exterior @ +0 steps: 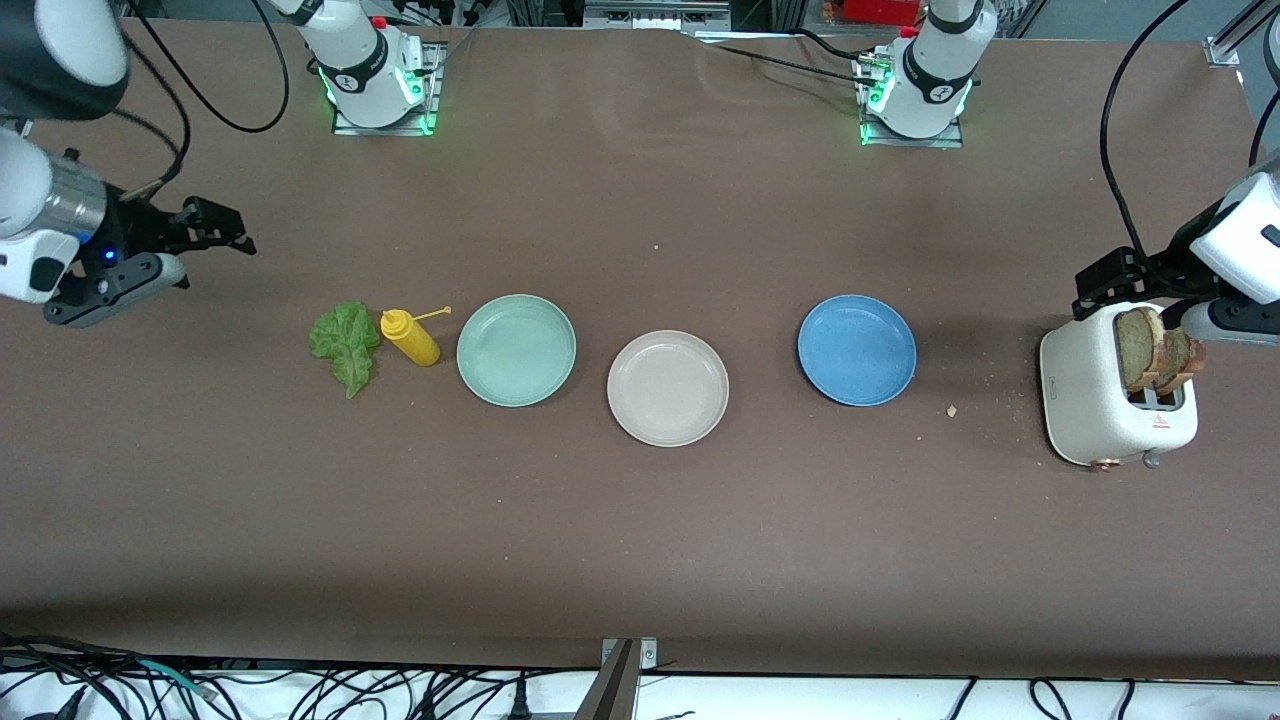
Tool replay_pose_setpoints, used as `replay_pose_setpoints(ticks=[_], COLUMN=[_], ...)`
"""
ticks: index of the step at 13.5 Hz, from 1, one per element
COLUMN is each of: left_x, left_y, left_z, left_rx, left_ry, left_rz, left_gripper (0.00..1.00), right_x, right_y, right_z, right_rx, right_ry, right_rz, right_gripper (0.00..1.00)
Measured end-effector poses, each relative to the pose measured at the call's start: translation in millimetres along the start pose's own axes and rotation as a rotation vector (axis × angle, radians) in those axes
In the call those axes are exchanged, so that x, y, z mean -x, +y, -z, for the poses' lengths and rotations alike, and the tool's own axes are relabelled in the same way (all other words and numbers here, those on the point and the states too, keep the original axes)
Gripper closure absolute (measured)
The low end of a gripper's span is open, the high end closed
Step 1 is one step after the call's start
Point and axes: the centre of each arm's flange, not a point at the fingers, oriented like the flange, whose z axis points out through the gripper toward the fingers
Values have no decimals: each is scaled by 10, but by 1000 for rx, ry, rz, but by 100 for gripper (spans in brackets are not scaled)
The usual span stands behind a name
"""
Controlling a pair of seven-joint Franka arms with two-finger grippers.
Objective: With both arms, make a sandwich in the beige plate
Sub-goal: 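Move the right gripper to the mustard while the left gripper descends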
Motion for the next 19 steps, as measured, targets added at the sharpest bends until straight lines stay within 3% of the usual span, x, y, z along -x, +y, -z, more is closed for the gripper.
replay_pose_setpoints(ticks=[3,7,10,13,15,19], left_x=[-41,-75,-121,-148,-160,-193], left_y=[-65,-319,-430,-761,-1120,-1452], left_z=[-120,-276,-464,-743,-961,-1392], left_rx=[-1,-3,-3,-1,3,7], left_ry=[-19,-45,-75,-119,-132,-148], left_rz=[11,51,68,110,97,84], left_gripper=[0,0,0,0,0,0], right_x=[299,505,515,446,421,349], right_y=[482,695,794,856,970,1114], right_z=[-243,-646,-975,-1368,-1679,-2265], right_rx=[-92,-215,-264,-368,-412,-454], right_ry=[99,230,267,333,413,622], right_rz=[159,389,544,583,643,765], right_gripper=[0,0,0,0,0,0])
